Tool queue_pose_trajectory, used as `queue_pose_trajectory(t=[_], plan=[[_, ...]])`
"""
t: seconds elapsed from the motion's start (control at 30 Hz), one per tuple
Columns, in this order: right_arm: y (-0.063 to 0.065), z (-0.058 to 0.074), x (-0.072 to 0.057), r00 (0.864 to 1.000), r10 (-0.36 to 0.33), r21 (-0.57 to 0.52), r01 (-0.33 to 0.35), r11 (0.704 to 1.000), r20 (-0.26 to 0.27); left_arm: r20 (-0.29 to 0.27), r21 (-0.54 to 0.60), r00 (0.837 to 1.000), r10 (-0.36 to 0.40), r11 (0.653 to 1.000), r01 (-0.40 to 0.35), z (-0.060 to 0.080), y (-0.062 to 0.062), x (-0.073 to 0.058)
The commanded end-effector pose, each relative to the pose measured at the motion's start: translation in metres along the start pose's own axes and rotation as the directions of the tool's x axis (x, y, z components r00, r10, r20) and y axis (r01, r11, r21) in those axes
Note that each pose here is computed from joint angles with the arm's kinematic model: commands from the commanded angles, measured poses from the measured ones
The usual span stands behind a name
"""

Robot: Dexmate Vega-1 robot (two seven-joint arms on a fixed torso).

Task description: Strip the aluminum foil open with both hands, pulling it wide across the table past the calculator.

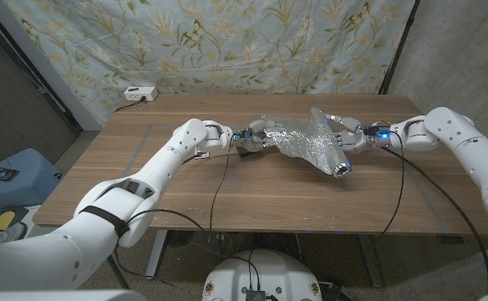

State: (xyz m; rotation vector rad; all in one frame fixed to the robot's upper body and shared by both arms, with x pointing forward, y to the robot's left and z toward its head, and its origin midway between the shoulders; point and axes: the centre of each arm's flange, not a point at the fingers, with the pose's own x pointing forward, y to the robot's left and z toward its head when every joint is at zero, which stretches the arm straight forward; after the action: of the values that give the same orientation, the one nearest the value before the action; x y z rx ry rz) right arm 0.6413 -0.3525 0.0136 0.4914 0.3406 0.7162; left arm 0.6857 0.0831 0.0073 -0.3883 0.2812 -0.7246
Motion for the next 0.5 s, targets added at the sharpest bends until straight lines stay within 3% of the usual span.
queue_pose_trajectory(t=[0.03, 0.5], plan=[[0.003, -0.004, 0.007, 0.997, 0.067, 0.042, -0.068, 0.997, 0.031, 0.021, 0.003, 1.000, 0.010, 1.000, -0.010, 0.005, 0.000, -0.005], [0.006, -0.004, 0.011, 0.994, 0.094, 0.045, -0.097, 0.994, 0.051, 0.034, 0.018, 0.999, 0.019, 1.000, -0.020, 0.015, -0.001, -0.016]])
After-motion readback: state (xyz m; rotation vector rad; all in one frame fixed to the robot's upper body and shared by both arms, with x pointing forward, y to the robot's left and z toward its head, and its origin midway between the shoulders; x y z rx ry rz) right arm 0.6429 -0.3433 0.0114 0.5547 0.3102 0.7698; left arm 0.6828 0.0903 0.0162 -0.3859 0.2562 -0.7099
